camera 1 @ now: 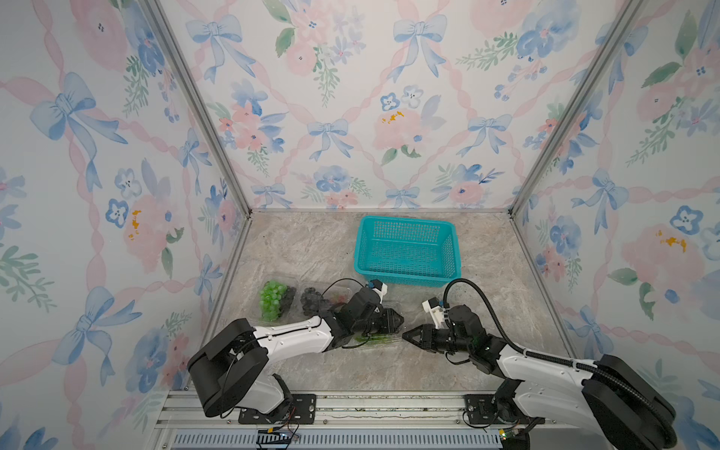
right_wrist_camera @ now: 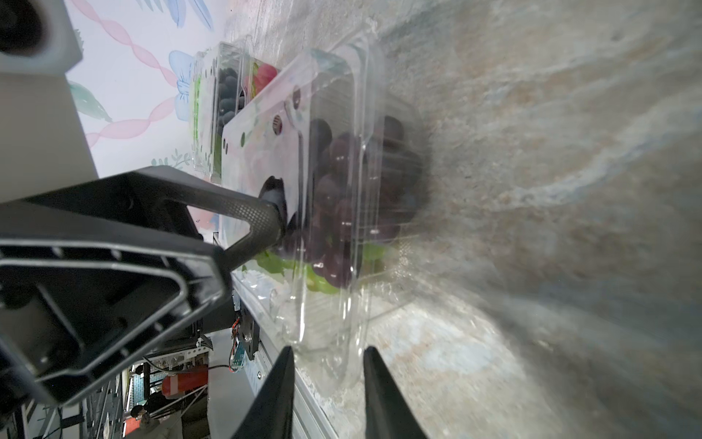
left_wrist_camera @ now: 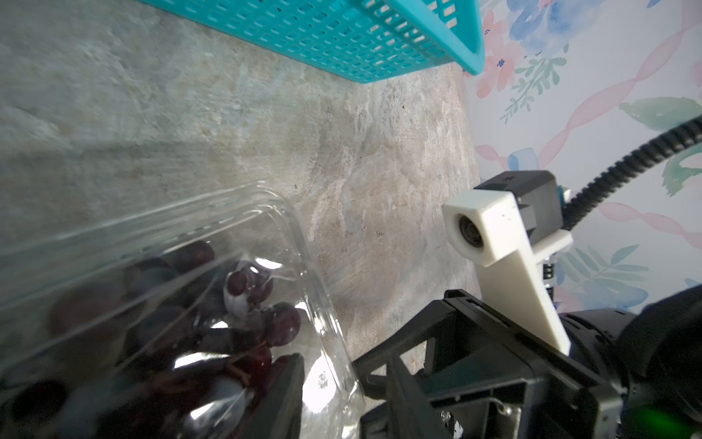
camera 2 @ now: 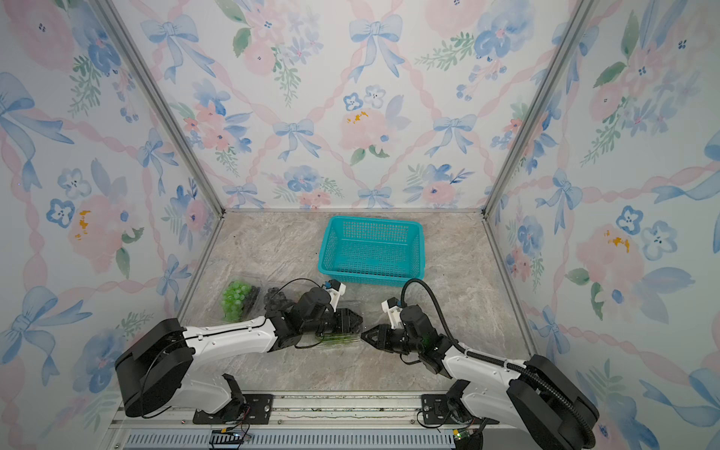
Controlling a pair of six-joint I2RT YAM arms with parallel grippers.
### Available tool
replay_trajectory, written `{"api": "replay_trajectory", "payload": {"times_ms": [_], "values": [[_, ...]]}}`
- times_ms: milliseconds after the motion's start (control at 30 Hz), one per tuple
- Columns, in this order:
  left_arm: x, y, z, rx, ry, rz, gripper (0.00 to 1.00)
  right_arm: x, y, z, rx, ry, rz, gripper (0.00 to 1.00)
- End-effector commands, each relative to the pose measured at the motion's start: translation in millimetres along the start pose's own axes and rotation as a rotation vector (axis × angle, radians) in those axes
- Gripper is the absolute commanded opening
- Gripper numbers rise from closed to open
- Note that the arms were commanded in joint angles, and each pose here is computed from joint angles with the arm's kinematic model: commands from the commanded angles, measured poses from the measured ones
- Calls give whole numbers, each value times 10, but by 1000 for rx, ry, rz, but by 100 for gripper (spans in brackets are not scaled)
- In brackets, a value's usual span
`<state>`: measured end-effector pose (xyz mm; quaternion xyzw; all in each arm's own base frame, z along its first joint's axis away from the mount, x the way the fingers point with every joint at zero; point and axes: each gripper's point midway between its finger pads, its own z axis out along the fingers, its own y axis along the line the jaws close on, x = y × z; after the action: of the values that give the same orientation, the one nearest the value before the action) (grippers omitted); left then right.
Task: Pack grapes into containers
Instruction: Close the packing box at the center of the board.
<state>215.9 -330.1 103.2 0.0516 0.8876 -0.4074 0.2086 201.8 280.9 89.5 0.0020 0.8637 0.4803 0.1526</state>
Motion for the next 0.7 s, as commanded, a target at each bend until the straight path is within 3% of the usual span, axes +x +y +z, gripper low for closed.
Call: {"api": "replay_trajectory", "payload": {"times_ms": [0,667], "values": [[50,58,-22,-16,6,-10,39,64,-59,9,19,6,8,31],[-23,28,-95,0,-19,-16,39,80,-101,-1,34,1,9,29]]}}
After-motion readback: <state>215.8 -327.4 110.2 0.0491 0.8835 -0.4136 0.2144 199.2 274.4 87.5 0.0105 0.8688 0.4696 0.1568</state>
